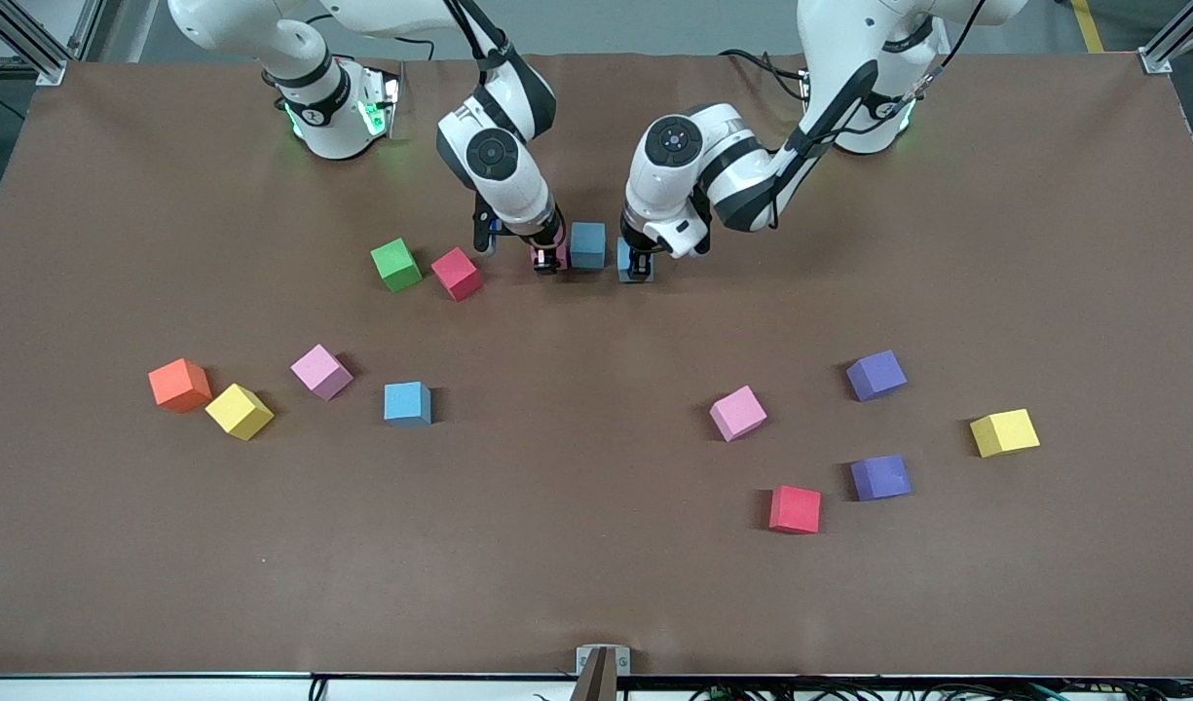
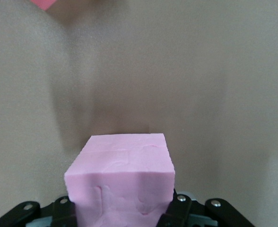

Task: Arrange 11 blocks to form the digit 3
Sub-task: 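Place the pink cube with the right gripper while the left gripper places blue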

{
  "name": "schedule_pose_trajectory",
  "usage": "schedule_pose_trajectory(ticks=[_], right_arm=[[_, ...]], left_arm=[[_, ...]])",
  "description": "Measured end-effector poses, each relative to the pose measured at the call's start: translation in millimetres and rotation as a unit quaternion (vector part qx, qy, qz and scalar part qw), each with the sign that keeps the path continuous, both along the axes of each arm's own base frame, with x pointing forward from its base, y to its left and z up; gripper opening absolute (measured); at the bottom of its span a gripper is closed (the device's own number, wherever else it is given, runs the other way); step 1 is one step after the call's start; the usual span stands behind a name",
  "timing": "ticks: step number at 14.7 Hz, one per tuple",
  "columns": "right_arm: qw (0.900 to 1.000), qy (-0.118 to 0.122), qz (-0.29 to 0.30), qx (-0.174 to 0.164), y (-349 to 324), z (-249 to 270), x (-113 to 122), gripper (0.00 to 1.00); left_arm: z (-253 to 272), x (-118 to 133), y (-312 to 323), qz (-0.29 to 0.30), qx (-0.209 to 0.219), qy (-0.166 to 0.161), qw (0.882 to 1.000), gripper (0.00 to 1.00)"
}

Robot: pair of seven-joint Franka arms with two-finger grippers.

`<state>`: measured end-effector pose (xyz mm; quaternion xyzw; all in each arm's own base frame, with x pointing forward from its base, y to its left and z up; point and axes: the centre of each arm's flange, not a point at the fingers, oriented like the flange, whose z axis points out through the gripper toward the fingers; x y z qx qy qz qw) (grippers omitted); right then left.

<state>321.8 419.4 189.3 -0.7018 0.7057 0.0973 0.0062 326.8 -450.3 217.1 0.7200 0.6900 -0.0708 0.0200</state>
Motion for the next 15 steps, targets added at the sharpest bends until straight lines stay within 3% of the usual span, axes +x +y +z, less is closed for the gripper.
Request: schedule_pose_trajectory(ticks=[6, 15], right_arm=[[1.0, 0.0, -0.001, 0.001, 0.7, 0.0, 0.6, 0.59], [1.0, 0.0, -0.001, 0.001, 1.2, 0.2, 1.0, 0.59]], left_arm=[[-6.6, -16.9, -2.0, 0.009, -0.012, -0.001, 1.0, 0.6], [-6.0, -18.8, -3.9, 0.028, -0.019, -0.002, 0.999, 0.6]])
